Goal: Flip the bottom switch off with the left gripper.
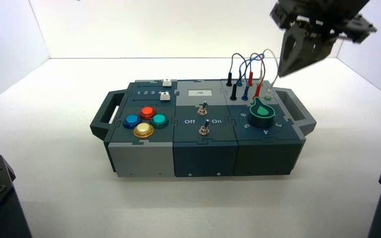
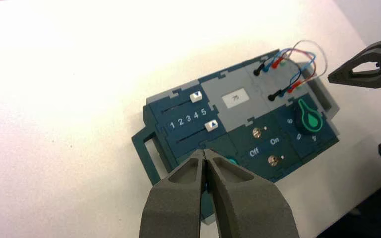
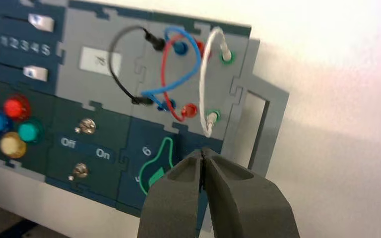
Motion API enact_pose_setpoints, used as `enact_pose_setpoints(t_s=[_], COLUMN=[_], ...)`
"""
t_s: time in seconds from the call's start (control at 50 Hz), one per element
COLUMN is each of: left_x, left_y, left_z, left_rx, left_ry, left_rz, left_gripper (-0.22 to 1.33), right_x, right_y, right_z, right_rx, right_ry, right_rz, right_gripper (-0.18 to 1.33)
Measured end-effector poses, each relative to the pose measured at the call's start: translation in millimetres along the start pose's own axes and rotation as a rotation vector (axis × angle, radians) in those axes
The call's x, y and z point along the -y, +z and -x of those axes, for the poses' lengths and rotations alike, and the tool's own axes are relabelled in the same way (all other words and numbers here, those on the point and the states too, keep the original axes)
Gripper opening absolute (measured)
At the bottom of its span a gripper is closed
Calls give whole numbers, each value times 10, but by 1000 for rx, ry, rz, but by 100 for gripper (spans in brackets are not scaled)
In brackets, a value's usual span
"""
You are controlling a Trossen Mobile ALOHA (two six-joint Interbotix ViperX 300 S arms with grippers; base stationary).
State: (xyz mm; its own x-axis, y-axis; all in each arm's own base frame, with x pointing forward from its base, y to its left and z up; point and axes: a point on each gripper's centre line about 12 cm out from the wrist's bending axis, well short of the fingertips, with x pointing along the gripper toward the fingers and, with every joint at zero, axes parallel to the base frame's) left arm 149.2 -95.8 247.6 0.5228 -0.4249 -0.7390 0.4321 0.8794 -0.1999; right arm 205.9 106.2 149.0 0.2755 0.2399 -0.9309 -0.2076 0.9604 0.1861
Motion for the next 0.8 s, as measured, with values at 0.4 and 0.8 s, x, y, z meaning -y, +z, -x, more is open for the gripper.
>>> enact_pose_setpoints(t_s=[0.4, 0.8], left_x=[29, 77], left_y=[124, 252], left_z=[16, 22], left_rx=[7, 10], left_ry=[-3, -13], left_rz=[-16, -31], left_gripper=[-16, -16], right_x=[49, 95], right_y=[-224, -315], right_z=[-161, -443], right_rx=[-79, -150], right_ry=[2, -21], right_rz=[-46, -77], right_gripper=[-14, -14])
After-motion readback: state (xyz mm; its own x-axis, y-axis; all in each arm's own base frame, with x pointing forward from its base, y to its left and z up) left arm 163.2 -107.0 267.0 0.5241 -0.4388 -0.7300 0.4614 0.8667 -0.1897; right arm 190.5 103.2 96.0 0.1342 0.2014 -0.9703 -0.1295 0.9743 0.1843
